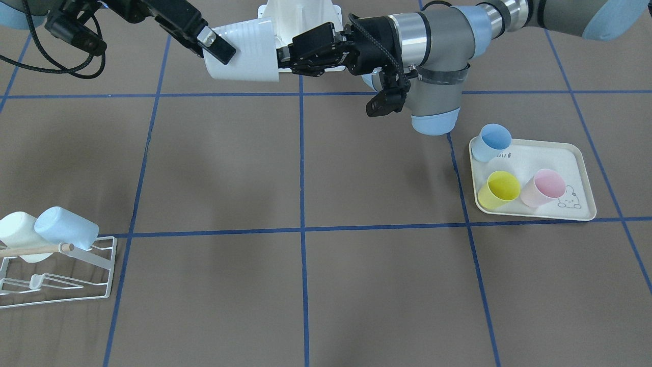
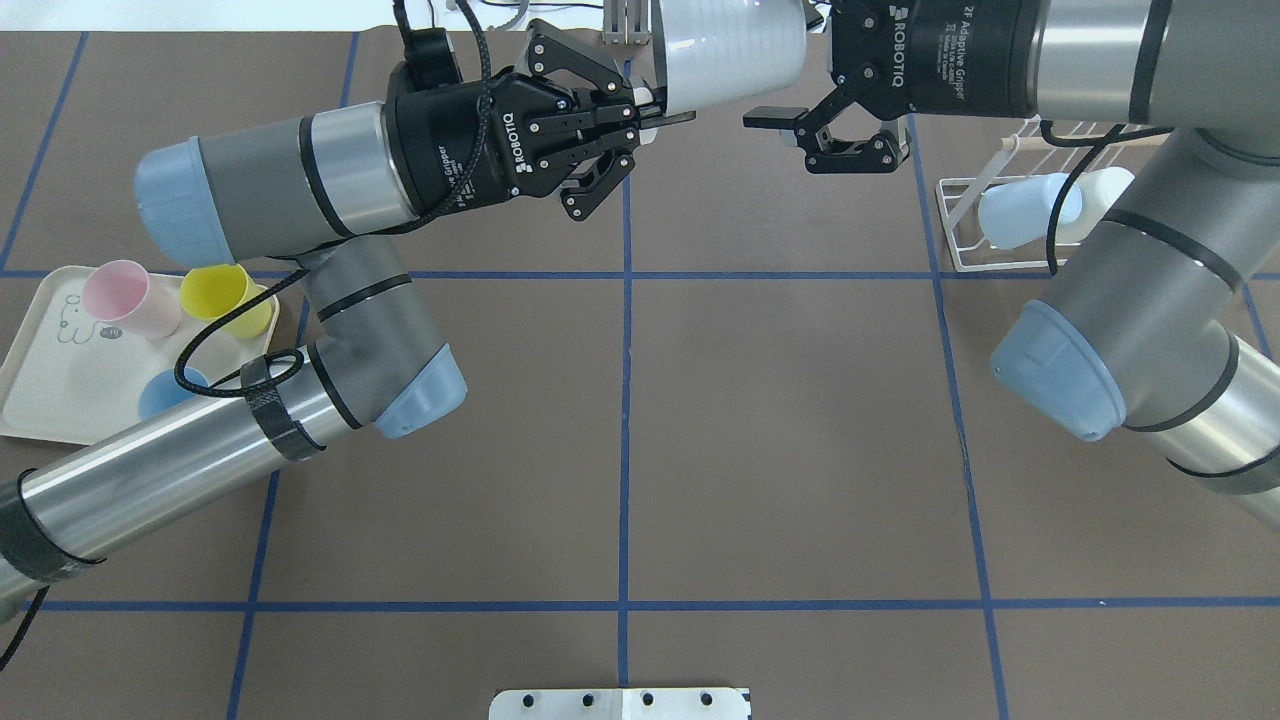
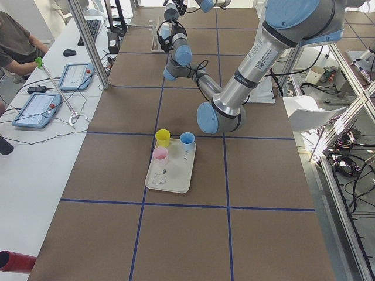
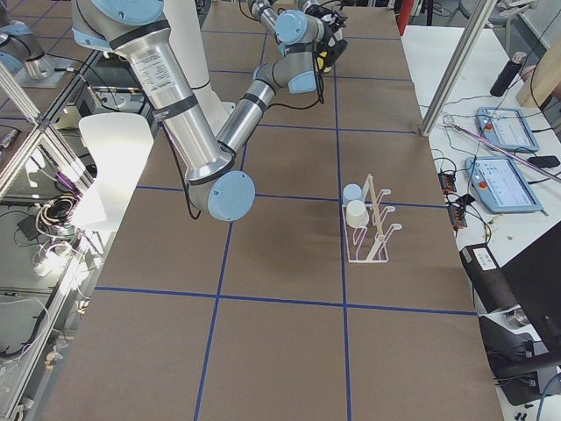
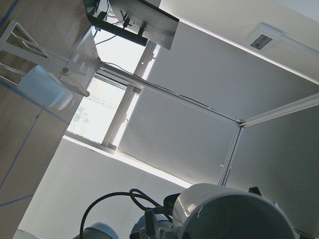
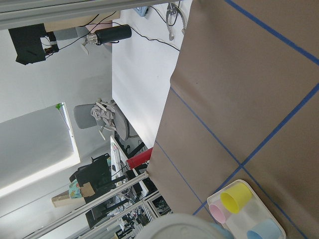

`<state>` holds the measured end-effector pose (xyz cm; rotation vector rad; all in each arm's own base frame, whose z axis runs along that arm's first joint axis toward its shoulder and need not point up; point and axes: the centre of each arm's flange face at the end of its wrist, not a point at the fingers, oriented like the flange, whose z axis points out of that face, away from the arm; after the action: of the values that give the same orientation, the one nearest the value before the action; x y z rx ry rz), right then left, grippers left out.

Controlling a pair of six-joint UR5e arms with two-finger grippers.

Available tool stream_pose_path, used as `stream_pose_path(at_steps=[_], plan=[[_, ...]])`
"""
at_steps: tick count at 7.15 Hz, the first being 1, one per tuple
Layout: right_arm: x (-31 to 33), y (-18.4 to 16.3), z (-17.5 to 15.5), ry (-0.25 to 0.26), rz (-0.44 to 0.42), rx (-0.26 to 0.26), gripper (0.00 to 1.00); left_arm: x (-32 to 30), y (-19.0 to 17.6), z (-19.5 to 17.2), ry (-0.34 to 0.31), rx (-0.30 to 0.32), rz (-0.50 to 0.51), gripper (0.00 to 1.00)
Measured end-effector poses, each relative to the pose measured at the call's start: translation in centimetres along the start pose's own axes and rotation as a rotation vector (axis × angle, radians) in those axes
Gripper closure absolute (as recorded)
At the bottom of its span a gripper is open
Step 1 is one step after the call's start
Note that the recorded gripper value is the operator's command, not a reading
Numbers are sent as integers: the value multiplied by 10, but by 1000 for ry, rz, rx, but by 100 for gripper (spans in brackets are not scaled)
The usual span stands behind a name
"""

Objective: Transfer IKEA cup to right arm and place on rack

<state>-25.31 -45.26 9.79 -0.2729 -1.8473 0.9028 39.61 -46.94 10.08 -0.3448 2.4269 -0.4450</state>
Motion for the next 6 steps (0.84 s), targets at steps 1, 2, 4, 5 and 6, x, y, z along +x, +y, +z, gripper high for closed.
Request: stream_pose_path(at_steps=[1,2,4,5,6], plan=[[-1,1,-1,-11,16,-6,91,0,0,0,0,0,0,79],[-1,2,-1,-17,28,-9,100,0,0,1,0,0,0,45],[0,2,-1,-20,37,-12,100,0,1,1,-1,-1,-1,32],[0,3,-1,-19,37,-12,100,0,1,1,-1,-1,-1,31],[1,2,-1,-19,37,-12,100,1,1,1,-1,-1,3,31]])
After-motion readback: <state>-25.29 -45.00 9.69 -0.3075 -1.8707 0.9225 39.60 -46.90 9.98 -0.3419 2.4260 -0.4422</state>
